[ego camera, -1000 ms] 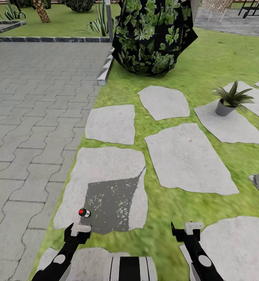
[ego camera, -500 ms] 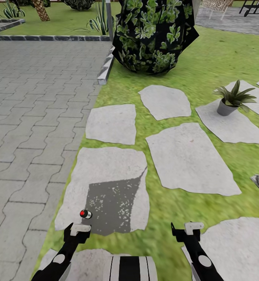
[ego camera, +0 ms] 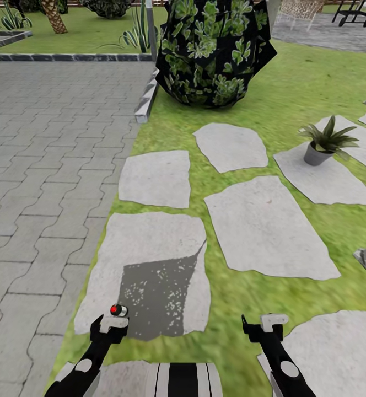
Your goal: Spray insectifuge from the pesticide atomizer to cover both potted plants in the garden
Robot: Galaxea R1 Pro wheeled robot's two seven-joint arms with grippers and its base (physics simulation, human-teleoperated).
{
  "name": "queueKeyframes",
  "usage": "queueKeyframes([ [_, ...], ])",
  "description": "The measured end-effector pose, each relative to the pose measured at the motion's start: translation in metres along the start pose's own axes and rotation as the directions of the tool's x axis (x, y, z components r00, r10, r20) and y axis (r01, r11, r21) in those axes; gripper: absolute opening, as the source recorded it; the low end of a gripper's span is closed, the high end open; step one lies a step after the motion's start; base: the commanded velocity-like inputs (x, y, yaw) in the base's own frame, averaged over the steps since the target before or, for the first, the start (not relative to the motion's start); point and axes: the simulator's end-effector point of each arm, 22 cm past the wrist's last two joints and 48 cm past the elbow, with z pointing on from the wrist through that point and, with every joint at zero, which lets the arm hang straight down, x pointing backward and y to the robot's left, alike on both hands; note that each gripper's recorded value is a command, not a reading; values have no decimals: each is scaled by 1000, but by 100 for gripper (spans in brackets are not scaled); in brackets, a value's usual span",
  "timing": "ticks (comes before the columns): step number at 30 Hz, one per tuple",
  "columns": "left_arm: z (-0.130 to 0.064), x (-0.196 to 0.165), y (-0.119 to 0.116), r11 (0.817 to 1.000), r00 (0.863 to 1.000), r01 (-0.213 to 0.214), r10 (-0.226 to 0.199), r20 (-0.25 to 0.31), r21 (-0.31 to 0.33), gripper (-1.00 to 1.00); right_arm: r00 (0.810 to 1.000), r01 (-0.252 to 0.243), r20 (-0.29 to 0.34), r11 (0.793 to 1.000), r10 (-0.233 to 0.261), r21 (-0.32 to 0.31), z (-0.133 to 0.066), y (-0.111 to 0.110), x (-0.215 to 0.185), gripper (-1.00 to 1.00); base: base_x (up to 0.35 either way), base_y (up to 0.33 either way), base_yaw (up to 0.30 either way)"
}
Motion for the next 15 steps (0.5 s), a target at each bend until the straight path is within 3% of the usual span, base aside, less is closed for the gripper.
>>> queueKeyframes([
  [15, 0, -1, 1, 1000, 1000, 0, 0, 2, -3, 100, 1000, 0, 3, 1000, 0, 0, 0, 0, -2, 100, 23, 0, -9],
])
